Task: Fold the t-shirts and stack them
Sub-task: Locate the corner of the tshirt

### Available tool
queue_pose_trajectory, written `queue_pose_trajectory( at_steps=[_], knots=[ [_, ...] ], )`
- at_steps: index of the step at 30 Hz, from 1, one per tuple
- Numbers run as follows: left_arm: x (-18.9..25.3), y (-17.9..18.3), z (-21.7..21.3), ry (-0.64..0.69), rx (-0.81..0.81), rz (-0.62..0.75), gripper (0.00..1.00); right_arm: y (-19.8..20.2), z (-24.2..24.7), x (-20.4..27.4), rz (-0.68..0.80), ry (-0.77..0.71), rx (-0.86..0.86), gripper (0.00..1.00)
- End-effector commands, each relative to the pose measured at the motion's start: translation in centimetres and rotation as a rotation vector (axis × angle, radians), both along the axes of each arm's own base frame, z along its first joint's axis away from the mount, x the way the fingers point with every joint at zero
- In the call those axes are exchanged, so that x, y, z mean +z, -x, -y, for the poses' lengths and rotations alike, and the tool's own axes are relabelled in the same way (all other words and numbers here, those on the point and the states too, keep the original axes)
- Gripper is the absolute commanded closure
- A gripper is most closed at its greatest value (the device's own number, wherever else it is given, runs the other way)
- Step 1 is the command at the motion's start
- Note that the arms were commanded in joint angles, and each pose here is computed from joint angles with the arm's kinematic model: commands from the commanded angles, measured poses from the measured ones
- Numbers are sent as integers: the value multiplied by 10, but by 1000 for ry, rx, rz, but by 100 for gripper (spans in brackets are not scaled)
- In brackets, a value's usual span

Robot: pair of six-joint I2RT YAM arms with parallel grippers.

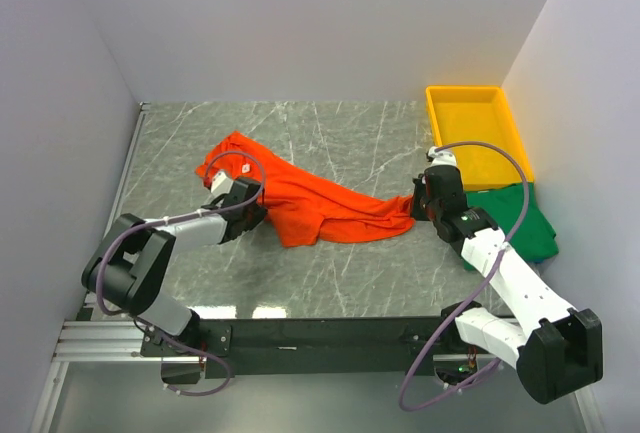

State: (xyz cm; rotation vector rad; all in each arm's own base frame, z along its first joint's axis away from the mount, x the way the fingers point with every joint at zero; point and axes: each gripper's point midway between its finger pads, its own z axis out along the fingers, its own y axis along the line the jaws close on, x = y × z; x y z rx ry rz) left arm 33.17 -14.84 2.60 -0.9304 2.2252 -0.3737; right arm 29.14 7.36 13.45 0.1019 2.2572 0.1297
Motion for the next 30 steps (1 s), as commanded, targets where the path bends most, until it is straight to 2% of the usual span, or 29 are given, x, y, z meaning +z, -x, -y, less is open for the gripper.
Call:
queue_pose_trajectory(
  at_steps=[1, 3, 4, 6, 7, 9, 11, 12, 14, 15, 18, 24, 28, 30],
  knots=[
    [-11, 4, -6, -38, 35, -50, 79, -8, -1, 11, 48, -7, -6, 100],
    [-5, 5, -19, -98, 68, -44, 99, -8, 1, 12, 47, -1, -7, 100],
    [7, 4, -24, -115, 76, -23, 99, -8, 2, 13, 52, 4, -14, 100],
    [24, 11, -49, -238, 114, -28, 99, -7, 5, 14, 52, 11, -28, 100],
    [46, 11, -58, -260, 135, 15, 99, -7, 8, 17, 62, 17, -45, 100],
    [74, 24, -82, -370, 150, 11, 99, -6, 13, 21, 71, 26, -69, 100],
    [122, 29, -107, -451, 215, 109, 99, -6, 17, 26, 89, 31, -86, 100],
    [134, 37, -119, -523, 201, 108, 99, -6, 17, 27, 95, 29, -87, 100],
    [165, 41, -133, -565, 228, 175, 99, -7, 16, 32, 105, 22, -81, 100],
    [172, 42, -136, -609, 189, 173, 97, -8, 15, 33, 109, 21, -77, 100],
    [192, 39, -135, -634, 160, 182, 95, -11, 11, 36, 109, 19, -52, 100],
    [197, 4, -117, -686, 47, 170, 95, -22, 10, 45, 131, 32, -51, 100],
    [180, -40, -114, -713, 16, 99, 95, -36, 12, 43, 112, 70, -69, 100],
    [196, -65, -111, -724, 28, 130, 94, -42, 15, 42, 108, 84, -82, 100]
  ],
)
